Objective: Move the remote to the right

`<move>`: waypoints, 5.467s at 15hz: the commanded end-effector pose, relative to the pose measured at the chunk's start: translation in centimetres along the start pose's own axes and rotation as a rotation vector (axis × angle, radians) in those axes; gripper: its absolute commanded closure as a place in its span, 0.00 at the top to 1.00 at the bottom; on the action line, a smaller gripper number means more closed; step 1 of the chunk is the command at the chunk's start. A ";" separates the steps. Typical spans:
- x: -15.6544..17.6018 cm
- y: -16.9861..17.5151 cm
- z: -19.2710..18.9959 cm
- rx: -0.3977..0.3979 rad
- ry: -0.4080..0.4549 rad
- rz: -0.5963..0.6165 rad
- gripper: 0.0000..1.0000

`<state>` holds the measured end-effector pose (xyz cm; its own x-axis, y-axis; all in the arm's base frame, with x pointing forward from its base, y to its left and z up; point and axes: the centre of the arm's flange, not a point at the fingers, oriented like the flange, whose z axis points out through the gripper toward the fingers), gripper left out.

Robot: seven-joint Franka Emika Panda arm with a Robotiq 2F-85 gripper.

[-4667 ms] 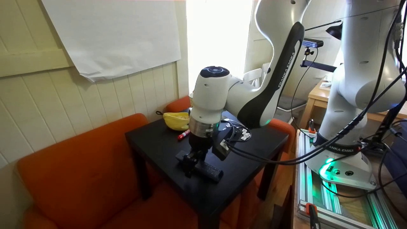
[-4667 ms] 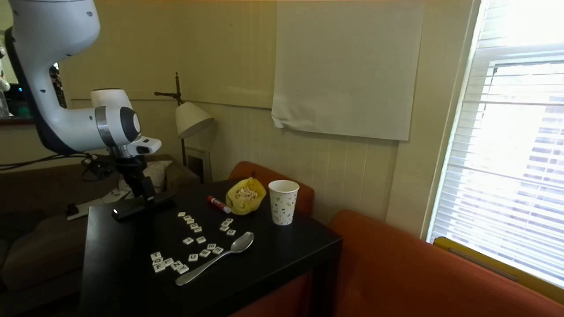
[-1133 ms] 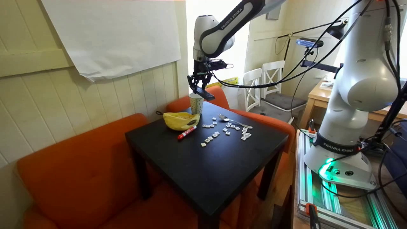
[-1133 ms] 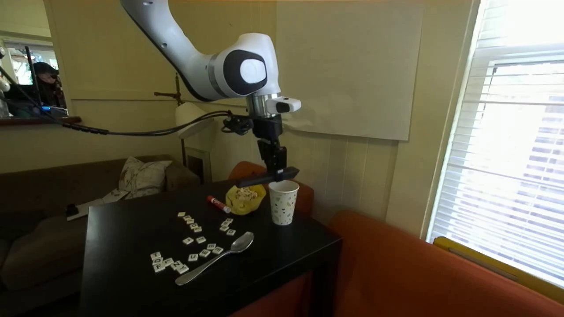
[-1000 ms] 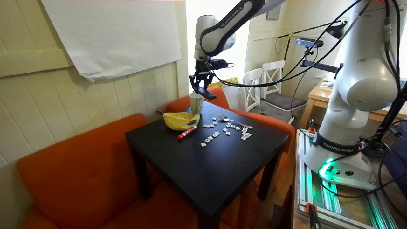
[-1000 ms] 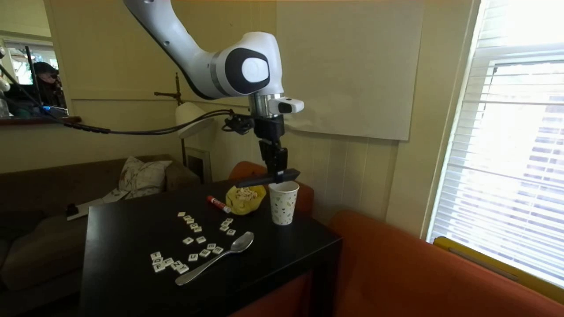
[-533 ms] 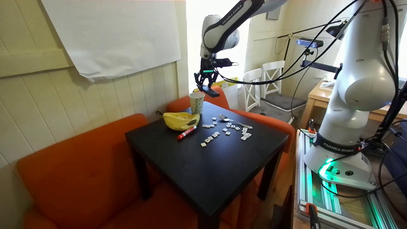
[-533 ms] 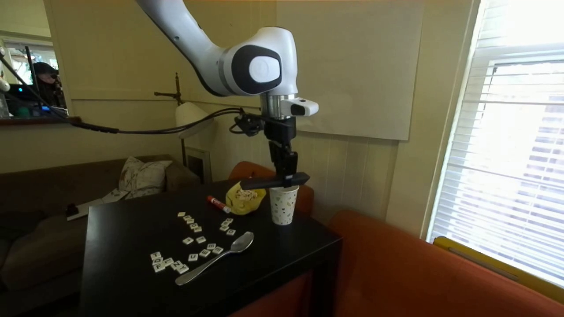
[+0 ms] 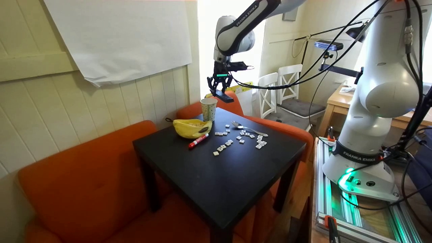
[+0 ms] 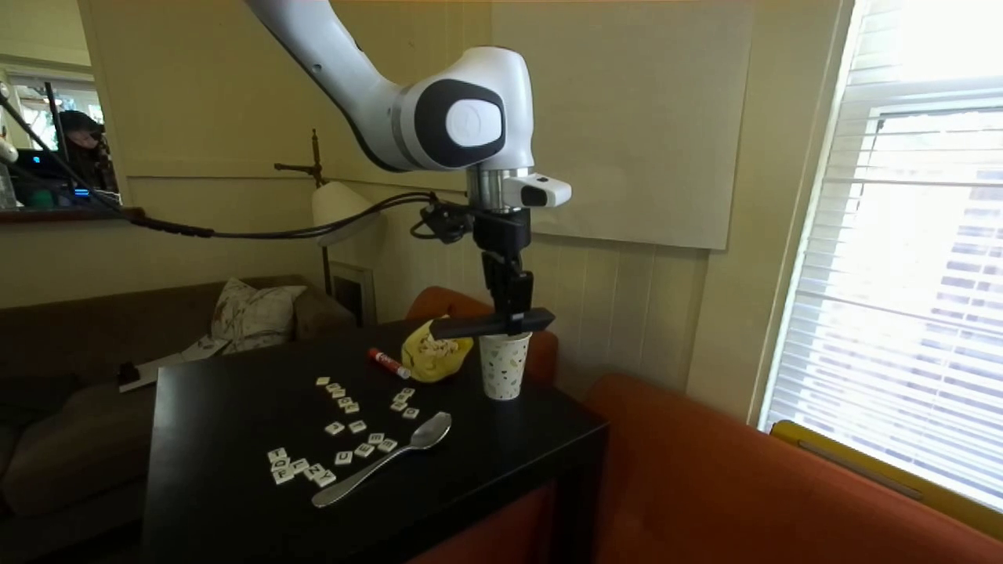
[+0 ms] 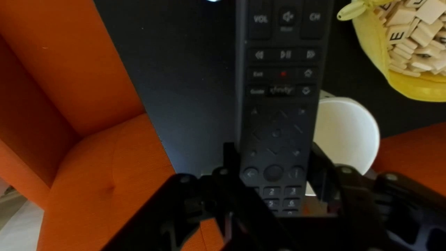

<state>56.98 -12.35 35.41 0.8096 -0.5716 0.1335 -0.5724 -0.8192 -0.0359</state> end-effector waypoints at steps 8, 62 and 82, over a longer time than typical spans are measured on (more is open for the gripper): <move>5.1 8.6 -0.7 -0.046 -0.159 -0.066 0.26; -3.0 11.7 13.9 0.356 -0.190 -0.342 0.97; -5.6 15.0 -9.0 -0.042 -0.106 -0.250 1.00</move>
<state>46.29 -21.33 40.55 0.9392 -0.3242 0.1128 -0.3243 -0.9458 -0.0179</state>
